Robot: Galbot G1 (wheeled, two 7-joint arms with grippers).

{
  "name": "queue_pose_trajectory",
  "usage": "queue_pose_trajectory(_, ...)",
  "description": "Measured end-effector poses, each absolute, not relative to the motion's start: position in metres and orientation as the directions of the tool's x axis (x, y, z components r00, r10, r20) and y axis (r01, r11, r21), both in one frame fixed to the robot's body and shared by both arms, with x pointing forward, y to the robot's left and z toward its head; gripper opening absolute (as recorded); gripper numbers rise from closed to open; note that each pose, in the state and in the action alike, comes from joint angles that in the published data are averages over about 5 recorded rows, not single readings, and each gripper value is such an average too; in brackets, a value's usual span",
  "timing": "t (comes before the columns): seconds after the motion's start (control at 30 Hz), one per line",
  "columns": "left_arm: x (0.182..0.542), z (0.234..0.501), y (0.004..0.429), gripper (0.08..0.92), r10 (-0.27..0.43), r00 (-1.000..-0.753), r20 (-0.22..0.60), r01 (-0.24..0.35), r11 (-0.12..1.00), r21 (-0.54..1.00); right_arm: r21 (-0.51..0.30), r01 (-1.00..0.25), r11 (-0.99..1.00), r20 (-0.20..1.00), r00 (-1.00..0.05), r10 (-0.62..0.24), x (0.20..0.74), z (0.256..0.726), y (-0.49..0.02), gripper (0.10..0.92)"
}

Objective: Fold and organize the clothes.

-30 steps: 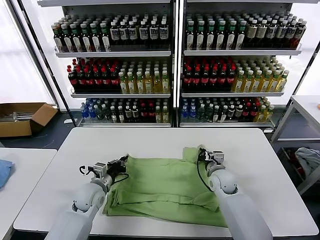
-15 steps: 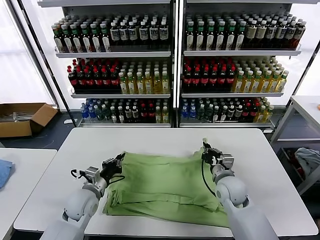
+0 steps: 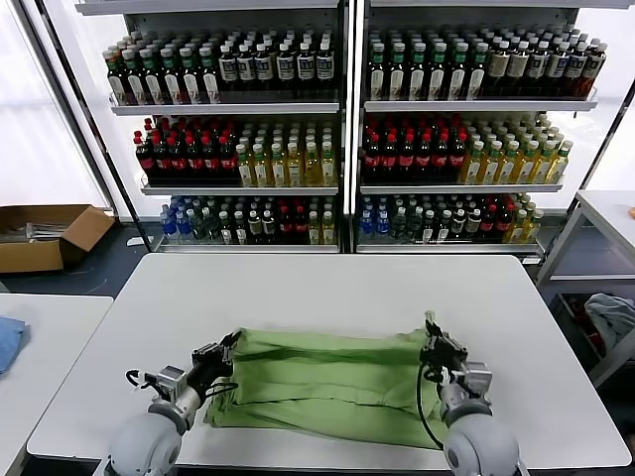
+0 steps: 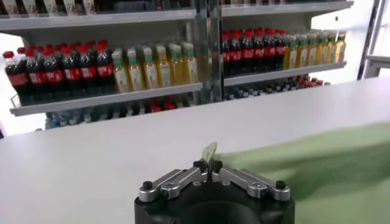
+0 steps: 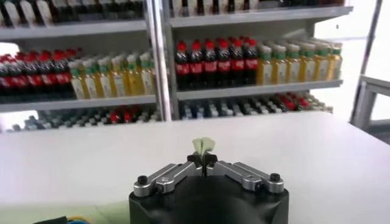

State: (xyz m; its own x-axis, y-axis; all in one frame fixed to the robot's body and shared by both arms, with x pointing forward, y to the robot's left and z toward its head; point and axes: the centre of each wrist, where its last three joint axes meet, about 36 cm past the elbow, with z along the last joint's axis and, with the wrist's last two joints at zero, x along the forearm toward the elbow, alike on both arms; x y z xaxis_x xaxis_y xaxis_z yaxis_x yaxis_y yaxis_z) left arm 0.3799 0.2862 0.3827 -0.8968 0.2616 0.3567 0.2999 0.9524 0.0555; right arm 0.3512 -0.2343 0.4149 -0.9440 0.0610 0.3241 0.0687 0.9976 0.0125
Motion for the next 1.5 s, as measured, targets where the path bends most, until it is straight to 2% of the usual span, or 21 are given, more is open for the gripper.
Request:
queue_pose_trajectory(0.27, 0.356, 0.374, 0.284, 0.089, 0.281, -0.877, 0.389, 0.326, 0.944, 0.054, -0.038, 0.103, 0.994, 0.371, -0.922, 0.109, 0.320, 0.402, -0.237, 0.116)
queue_pose_trajectory(0.53, 0.349, 0.364, 0.278, 0.089, 0.285, -0.868, 0.407, 0.334, 0.941, 0.055, -0.071, 0.108, 0.992, 0.390, -0.912, 0.127, 0.311, 0.386, -0.233, 0.116)
queue_pose_trajectory(0.67, 0.344, 0.359, 0.275, 0.123, 0.283, -0.865, 0.414, 0.336, 0.940, 0.059, -0.091, 0.107, 0.990, 0.400, -0.906, 0.135, 0.310, 0.375, -0.230, 0.133)
queue_pose_trajectory(0.93, 0.334, 0.368, 0.269, 0.340, 0.273, -0.876, 0.399, 0.335, 0.938, 0.094, -0.149, 0.111, 0.983, 0.405, -0.900, 0.163, 0.305, 0.356, -0.230, 0.345)
queue_pose_trajectory(1.1, 0.326, 0.384, 0.264, 0.487, 0.253, -0.891, 0.376, 0.316, 0.942, 0.114, -0.142, 0.111, 0.984, 0.370, -0.915, 0.157, 0.298, 0.361, -0.231, 0.493)
queue_pose_trajectory(1.3, 0.318, 0.393, 0.262, 0.660, 0.201, -0.907, 0.370, 0.256, 0.961, 0.105, -0.094, 0.109, 0.990, 0.264, -0.956, 0.130, 0.296, 0.390, -0.223, 0.666)
queue_pose_trajectory(1.5, 0.315, 0.392, 0.264, 0.805, 0.151, -0.909, 0.388, 0.184, 0.982, 0.049, -0.061, 0.098, 0.993, 0.171, -0.979, 0.107, 0.297, 0.419, -0.218, 0.806)
